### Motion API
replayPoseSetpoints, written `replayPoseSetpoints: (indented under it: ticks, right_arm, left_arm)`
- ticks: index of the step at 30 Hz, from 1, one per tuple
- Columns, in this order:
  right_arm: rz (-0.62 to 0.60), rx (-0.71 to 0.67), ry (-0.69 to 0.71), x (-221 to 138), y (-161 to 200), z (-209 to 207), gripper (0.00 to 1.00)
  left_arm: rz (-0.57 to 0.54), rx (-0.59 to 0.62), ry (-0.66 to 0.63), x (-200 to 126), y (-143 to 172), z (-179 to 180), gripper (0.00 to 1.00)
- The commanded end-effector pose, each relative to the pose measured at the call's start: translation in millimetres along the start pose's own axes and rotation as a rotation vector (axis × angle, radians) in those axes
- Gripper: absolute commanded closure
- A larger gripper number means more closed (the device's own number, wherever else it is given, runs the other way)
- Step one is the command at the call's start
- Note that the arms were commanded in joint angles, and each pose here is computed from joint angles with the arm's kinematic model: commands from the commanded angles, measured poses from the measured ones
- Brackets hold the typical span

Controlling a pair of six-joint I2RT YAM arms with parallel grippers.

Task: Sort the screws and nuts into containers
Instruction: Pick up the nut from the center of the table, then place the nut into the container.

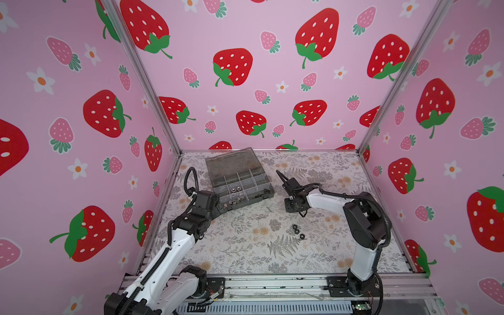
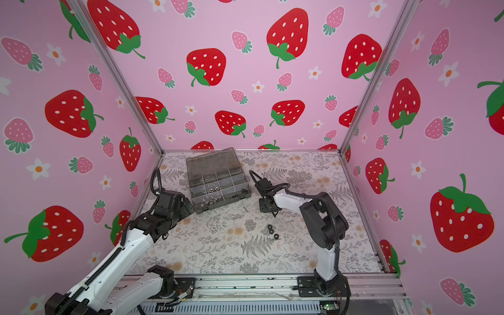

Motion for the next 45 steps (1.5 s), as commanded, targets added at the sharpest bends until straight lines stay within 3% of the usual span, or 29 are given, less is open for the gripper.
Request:
replayPoseSetpoints:
  ticks: [1, 7, 14, 31, 38, 45]
  right_arm:
    - [0.069, -0.013, 0.018, 12.5, 20.6, -5.3, 0.78]
    - [0.048, -0.018, 0.000, 10.0, 12.6, -1.2, 0.86]
    - [-0.028, -0.017, -0.032, -13.2, -7.1, 8.8, 0.87]
    - [-0.265, -0.141, -0.142, -62.1, -111.0, 87.0, 0.86]
    - [-0.331, -0.222, -0.159, -64.5, -152.7, 131.6, 0.85]
    - [-0.357, -0.274, -0.168, -48.5, -171.3, 160.7, 0.85]
  left_arm:
    - [-0.018, -0.016, -0.021, -1.7, -3.2, 4.6, 0.01]
    - [-0.017, -0.014, -0.026, -1.4, -3.3, 4.7, 0.01]
    - [-0.016, -0.013, -0.028, -0.8, -3.6, 4.3, 0.01]
    - [-0.040, -0.010, -0.027, -6.1, -11.0, 2.4, 0.01]
    - [-0.040, 0.000, -0.031, -7.8, -13.7, 1.2, 0.01]
    - [-0.035, -0.015, -0.025, -7.2, -9.9, 3.4, 0.01]
Point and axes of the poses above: each gripper's point midway between its finger pads, its own x axis out along the fingers, its own z axis along the line the jaws close on, y = z × x, the point moved 3 cm from there along -x, back along the fingers, and after that the axes turned 8 degrees about -x, right-handed, at the moved point
